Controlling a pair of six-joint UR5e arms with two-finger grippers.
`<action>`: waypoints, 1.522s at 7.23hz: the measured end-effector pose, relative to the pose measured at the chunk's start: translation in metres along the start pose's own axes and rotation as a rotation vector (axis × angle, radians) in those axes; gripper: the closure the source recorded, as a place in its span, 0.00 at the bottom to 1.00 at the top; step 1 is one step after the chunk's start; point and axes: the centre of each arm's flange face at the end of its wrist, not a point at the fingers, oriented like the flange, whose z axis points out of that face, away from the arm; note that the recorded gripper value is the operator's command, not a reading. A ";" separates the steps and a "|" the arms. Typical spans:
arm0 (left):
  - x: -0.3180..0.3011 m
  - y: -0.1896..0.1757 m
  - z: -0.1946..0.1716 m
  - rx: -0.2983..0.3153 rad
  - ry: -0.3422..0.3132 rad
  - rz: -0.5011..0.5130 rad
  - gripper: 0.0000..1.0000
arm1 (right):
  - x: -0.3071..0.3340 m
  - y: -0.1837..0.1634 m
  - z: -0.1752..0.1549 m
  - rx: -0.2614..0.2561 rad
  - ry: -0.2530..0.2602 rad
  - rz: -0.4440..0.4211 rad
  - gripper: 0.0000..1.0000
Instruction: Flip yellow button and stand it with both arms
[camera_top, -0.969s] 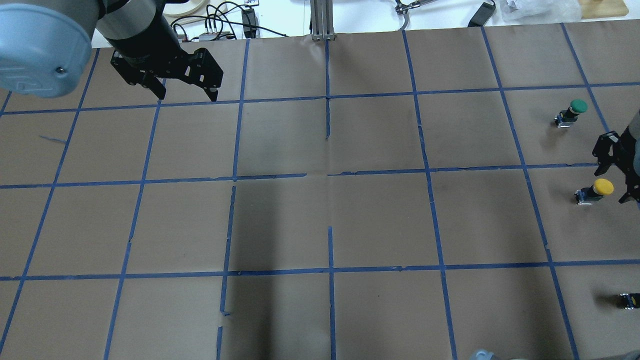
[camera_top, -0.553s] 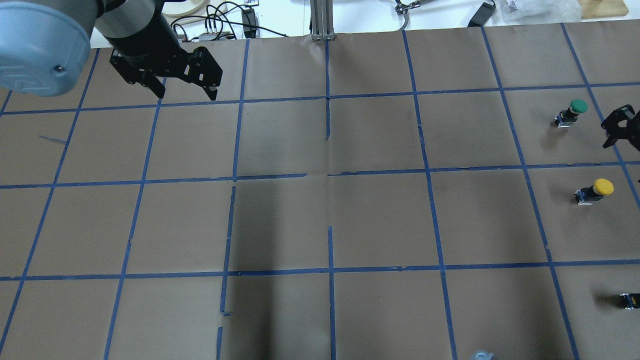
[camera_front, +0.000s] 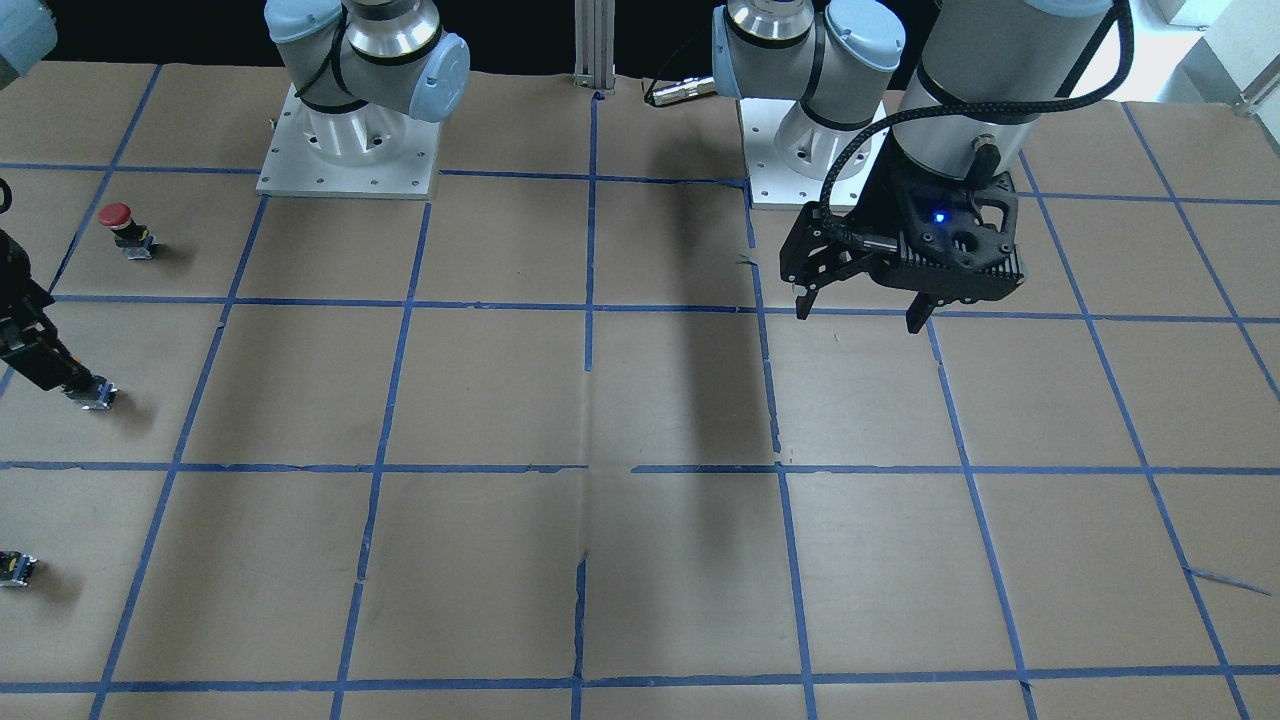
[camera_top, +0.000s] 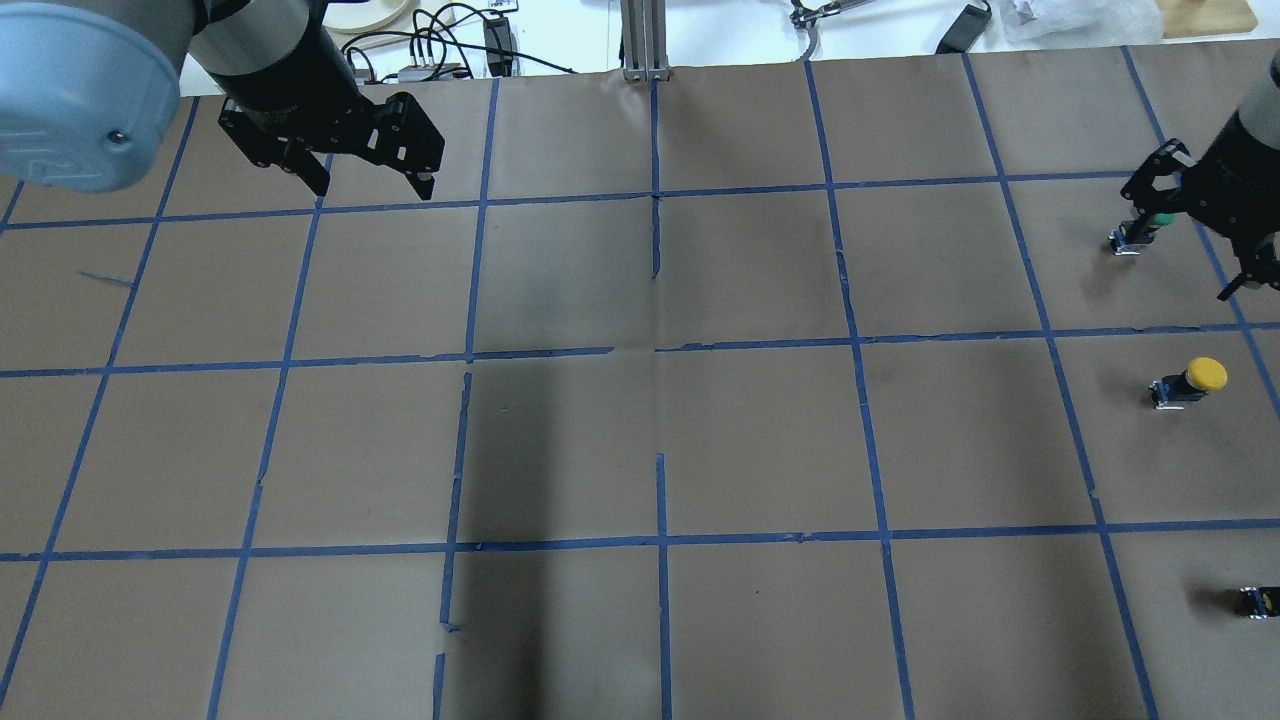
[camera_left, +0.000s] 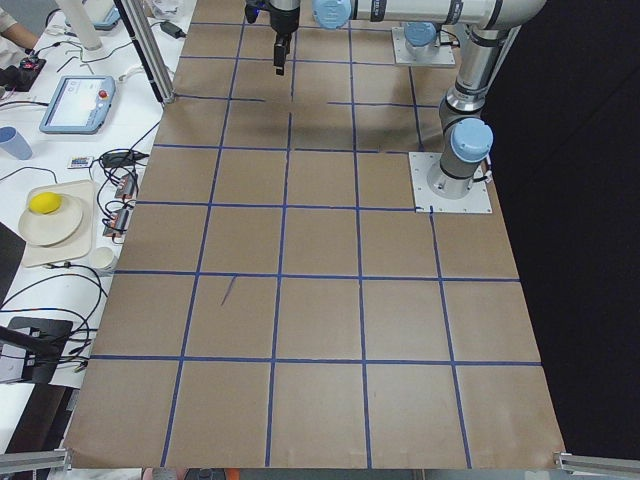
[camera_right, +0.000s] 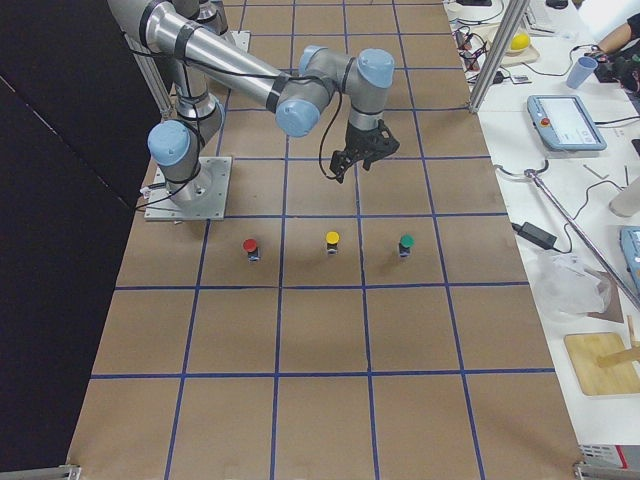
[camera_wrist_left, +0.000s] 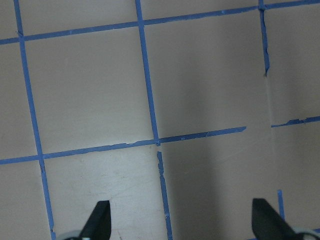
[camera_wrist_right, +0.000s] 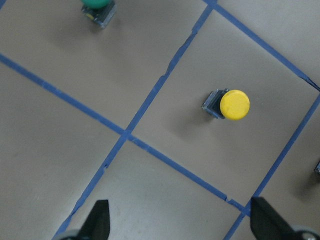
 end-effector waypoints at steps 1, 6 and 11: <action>0.000 0.000 0.000 -0.001 0.000 0.000 0.00 | -0.012 0.016 -0.017 -0.034 -0.054 -0.099 0.00; 0.001 0.002 0.002 -0.004 0.001 0.001 0.00 | -0.045 0.159 -0.117 -0.044 -0.058 -0.669 0.00; 0.001 0.004 0.006 -0.012 0.002 0.003 0.00 | -0.026 0.211 -0.115 -0.086 -0.021 -0.767 0.00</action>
